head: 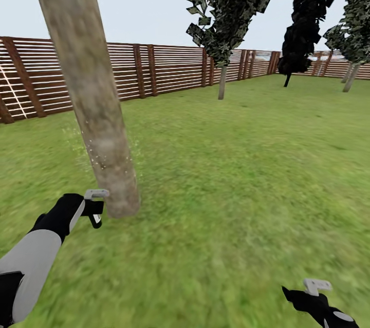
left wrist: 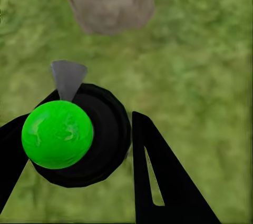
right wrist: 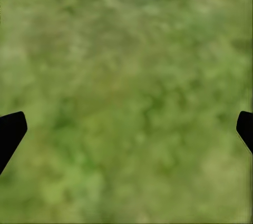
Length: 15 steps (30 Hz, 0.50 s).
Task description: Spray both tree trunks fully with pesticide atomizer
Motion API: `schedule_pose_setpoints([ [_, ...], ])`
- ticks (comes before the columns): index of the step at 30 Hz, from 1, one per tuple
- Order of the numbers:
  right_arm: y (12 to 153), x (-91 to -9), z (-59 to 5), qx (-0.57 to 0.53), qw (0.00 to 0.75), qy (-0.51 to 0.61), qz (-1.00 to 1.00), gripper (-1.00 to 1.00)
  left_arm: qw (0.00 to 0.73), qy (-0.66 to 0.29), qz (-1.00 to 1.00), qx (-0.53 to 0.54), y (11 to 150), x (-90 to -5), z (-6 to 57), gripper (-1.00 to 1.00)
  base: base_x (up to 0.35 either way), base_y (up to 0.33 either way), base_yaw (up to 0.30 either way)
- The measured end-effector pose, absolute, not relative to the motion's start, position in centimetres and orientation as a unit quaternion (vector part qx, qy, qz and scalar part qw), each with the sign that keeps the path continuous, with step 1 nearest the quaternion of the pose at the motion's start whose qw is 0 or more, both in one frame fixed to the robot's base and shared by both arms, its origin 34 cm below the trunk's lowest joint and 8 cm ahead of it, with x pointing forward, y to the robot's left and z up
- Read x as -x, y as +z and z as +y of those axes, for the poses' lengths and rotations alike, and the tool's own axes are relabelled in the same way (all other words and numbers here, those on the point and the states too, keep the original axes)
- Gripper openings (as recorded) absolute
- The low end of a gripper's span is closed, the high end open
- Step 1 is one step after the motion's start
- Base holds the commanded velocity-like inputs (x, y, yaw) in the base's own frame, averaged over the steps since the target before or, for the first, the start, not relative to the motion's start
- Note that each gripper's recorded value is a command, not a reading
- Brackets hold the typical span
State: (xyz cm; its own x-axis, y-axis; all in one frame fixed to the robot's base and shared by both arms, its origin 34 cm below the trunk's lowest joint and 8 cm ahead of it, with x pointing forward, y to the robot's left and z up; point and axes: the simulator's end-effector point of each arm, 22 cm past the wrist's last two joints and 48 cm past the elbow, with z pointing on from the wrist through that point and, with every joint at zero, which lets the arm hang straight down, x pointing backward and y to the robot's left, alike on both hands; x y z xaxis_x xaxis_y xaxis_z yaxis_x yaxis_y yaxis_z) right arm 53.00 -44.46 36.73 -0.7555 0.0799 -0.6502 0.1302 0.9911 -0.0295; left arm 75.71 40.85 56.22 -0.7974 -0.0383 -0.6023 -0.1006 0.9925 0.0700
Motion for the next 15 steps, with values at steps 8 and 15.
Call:
schedule_pose_setpoints([
  [8,36.73,-53.01,-44.46,-0.056,0.345,-0.036,0.936,1.00,0.316,0.050,0.947,0.036,56.23,-75.71,40.85,-1.00,0.000,-0.272,0.254],
  [15,36.74,-52.99,-44.51,-0.056,0.345,-0.037,0.936,1.00,0.316,0.049,0.947,0.037,56.21,-75.72,40.81,-1.00,0.000,-0.272,0.018],
])
